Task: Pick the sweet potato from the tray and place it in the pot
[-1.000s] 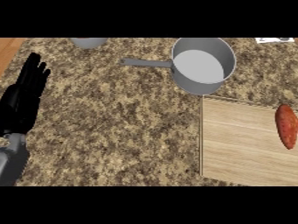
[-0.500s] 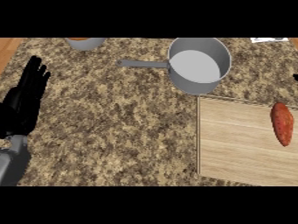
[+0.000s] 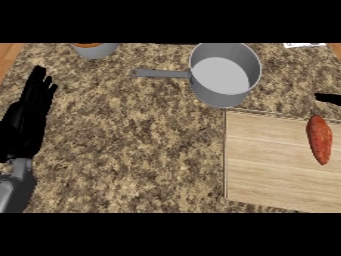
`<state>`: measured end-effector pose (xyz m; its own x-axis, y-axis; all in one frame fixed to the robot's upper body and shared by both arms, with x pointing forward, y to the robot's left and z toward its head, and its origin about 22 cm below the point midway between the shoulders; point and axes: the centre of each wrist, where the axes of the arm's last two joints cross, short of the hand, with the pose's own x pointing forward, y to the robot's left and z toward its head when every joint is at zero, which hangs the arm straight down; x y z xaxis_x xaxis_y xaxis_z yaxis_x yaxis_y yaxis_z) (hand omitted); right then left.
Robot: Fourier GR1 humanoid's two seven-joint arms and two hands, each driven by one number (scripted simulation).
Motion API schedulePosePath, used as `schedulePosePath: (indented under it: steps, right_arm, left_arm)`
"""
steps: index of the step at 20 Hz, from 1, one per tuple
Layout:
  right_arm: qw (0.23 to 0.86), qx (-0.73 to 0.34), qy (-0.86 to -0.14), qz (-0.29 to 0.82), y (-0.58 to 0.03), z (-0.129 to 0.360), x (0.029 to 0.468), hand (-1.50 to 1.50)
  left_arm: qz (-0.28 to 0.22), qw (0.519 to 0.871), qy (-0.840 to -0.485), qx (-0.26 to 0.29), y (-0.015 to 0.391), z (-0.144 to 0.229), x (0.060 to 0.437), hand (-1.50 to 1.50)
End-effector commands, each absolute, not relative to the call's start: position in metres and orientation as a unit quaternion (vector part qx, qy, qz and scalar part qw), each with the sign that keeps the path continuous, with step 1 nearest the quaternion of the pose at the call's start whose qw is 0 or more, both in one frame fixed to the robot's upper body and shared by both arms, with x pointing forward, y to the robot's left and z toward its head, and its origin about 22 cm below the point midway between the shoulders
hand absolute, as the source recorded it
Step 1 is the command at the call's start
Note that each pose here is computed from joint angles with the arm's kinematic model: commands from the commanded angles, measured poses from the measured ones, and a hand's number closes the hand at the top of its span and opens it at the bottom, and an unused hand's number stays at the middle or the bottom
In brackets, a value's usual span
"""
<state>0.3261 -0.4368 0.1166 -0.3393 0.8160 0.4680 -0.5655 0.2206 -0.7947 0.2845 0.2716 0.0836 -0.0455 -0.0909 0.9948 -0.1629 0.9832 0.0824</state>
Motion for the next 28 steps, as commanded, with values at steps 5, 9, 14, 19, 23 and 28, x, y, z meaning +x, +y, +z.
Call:
schedulePosePath:
  steps: [5,9,14,19,23,28]
  right_arm:
    - [0.578,-0.139,-0.516,0.617,-0.433,0.077,0.330,-1.50]
    - [0.576,-0.141,-0.508,0.624,-0.430,0.084,0.330,-1.50]
    - [0.572,-0.133,-0.513,0.626,-0.420,0.078,0.332,-1.50]
    - [0.576,-0.146,-0.500,0.630,-0.426,0.053,0.333,-1.50]
    - [0.585,-0.151,-0.492,0.627,-0.435,0.034,0.331,-1.50]
    - [0.521,-0.124,-0.493,0.686,-0.413,0.030,0.333,1.50]
  left_arm:
    - [0.031,0.683,-0.725,0.083,0.299,0.086,0.284,0.00]
    - [0.031,0.685,-0.723,0.084,0.262,0.102,0.289,0.00]
    - [0.029,0.680,-0.727,0.088,0.287,0.087,0.298,0.00]
    - [0.023,0.690,-0.718,0.083,0.265,0.077,0.287,0.00]
    - [0.033,0.687,-0.721,0.082,0.283,0.084,0.283,0.00]
    - [0.025,0.685,-0.722,0.095,0.289,0.077,0.286,0.00]
